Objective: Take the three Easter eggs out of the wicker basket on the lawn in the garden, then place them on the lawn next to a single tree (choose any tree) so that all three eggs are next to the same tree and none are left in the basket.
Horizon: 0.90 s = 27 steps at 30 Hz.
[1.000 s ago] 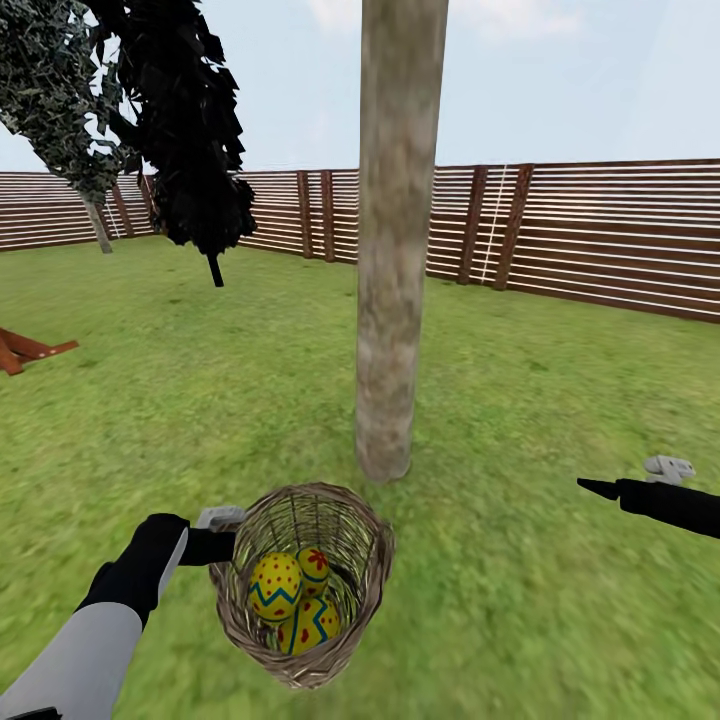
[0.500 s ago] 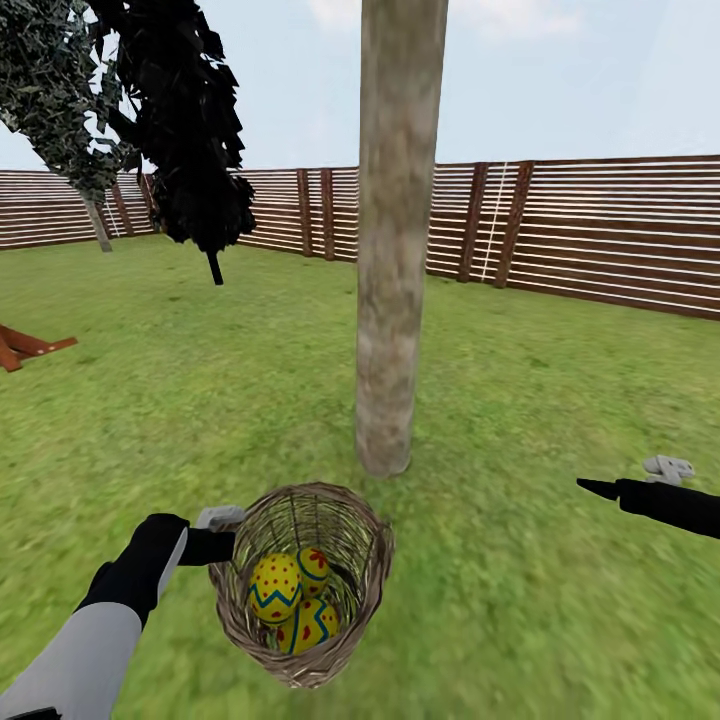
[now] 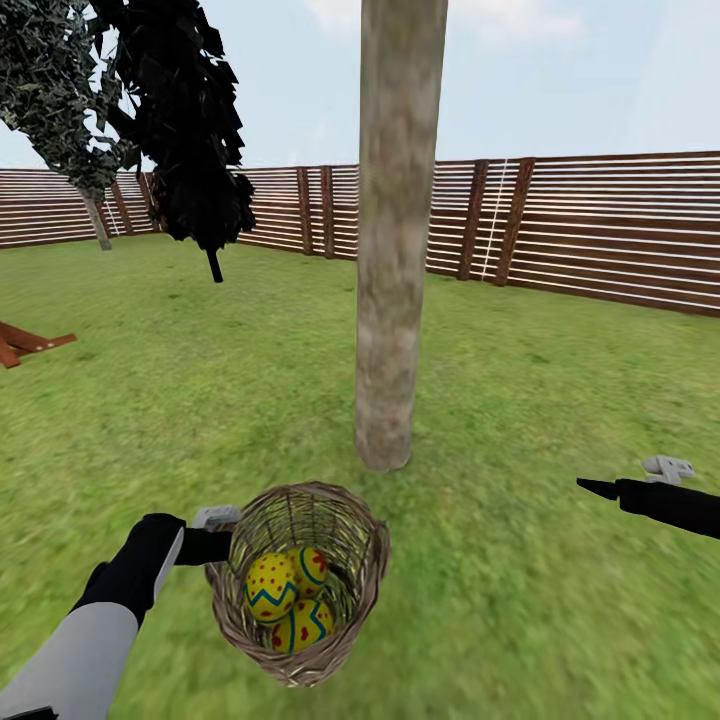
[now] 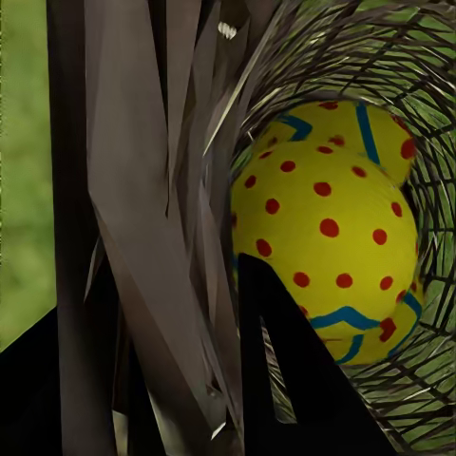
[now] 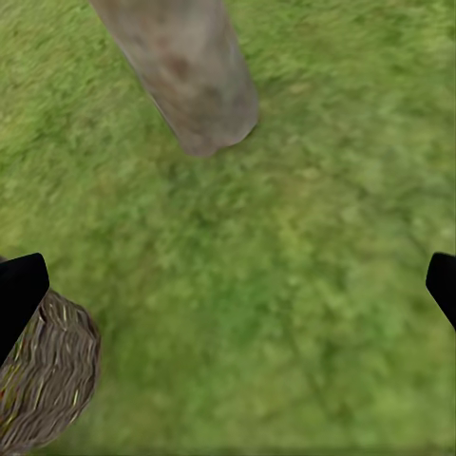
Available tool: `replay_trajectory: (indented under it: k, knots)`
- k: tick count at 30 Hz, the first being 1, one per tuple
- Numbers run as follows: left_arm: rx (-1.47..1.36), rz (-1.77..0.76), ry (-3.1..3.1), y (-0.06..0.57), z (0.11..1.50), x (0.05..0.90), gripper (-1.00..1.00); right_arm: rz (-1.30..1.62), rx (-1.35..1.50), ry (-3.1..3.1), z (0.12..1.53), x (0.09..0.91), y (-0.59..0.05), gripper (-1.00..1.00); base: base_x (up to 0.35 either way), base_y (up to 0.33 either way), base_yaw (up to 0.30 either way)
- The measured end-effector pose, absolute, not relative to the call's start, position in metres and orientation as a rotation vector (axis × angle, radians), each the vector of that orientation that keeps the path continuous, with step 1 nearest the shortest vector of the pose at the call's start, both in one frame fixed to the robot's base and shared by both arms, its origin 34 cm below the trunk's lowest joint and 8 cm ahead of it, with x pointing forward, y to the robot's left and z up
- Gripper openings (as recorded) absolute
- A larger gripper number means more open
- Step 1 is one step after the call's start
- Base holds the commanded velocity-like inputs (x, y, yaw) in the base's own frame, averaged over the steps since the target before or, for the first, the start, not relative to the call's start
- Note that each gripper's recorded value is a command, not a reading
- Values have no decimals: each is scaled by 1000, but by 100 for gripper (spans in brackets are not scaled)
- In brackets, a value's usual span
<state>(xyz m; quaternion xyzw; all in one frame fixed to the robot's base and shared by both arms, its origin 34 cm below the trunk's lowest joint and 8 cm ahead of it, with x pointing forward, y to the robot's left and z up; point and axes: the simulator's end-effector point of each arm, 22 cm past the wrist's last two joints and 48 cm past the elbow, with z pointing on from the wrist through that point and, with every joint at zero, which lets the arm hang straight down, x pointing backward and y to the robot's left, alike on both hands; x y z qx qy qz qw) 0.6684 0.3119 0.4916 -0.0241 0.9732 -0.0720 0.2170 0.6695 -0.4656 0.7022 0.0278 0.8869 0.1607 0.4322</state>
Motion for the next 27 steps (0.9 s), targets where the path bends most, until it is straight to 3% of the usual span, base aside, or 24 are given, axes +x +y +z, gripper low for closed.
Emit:
replay_trajectory:
  k: [27]
  knots:
    - [-83, -84, 2730, 344, 460, 649, -100, 406, 68, 2207, 670, 664, -464, 100, 0, 0, 0]
